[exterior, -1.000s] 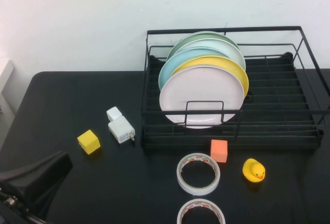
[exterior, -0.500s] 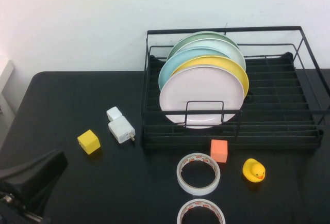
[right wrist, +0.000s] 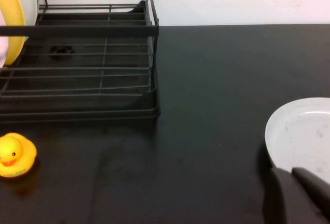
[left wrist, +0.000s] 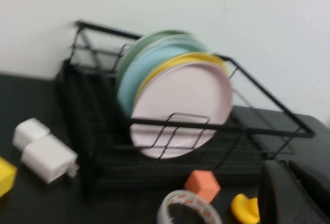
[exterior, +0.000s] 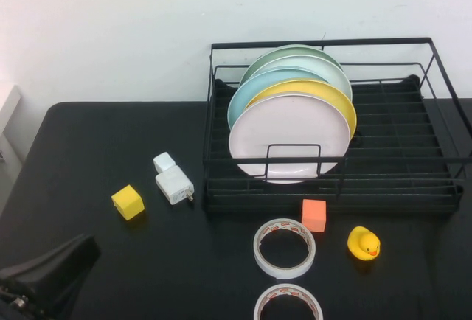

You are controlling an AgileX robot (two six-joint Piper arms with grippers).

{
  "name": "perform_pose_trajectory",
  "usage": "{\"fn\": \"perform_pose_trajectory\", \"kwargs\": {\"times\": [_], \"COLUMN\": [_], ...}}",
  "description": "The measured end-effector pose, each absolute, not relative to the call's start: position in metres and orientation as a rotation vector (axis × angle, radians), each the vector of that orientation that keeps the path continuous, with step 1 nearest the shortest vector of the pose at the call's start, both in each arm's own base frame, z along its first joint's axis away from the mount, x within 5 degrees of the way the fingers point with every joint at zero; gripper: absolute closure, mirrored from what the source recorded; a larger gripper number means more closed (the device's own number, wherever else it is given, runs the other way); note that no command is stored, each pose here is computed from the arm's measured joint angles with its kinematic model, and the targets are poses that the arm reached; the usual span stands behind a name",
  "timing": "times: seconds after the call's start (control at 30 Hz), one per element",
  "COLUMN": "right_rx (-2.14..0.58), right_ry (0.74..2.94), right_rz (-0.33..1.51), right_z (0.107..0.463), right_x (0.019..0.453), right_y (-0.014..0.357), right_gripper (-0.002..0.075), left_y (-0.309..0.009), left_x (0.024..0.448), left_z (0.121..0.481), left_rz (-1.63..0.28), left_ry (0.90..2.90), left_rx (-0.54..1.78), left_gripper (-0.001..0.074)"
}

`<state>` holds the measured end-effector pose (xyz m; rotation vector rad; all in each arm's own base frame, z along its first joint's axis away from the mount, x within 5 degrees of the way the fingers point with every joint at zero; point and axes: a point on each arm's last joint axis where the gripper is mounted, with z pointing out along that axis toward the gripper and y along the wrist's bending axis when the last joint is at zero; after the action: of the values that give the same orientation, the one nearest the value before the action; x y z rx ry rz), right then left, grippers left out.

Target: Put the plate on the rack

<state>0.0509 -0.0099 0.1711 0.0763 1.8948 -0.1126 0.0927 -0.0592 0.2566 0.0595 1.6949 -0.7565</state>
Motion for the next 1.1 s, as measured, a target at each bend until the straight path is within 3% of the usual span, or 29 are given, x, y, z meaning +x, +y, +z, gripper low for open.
{"fn": "perform_pose_trajectory", "kwargs": {"times": [0.2,0.37,0.57,0.93,1.1], "right_rx": [0.076,0.076,0.076,0.076,0.076], "right_ry": [1.895,1.895,1.895,1.895,1.895], "right_rz": [-0.113,-0.113,-0.113,-0.113,-0.113], "right_z": [0.171,0.171,0.171,0.171,0.171], "right_x": [0.051,0.051,0.051,0.051,0.051], "right_y": [-0.010,-0.010,-0.010,-0.010,-0.010], "right_gripper": [0.0728,0.0728,0.0728,0.0728,0.0728], "left_y": [-0.043,-0.022,-0.004,0.001,-0.002], "left_x": [0.083,0.071,0.058,0.055,0.055], "left_z": [0.250,0.244,0.232,0.187,0.187], "left_rz": [-0.635,-0.522,-0.353,-0.209,-0.196], "left_ry": [1.746,1.795,1.697,1.715,1.715], "left_rx": [0.077,-0.131,-0.294,-0.256,-0.158], "left_gripper": [0.0736,0.0736,0.0736,0.0736,0.0736]}}
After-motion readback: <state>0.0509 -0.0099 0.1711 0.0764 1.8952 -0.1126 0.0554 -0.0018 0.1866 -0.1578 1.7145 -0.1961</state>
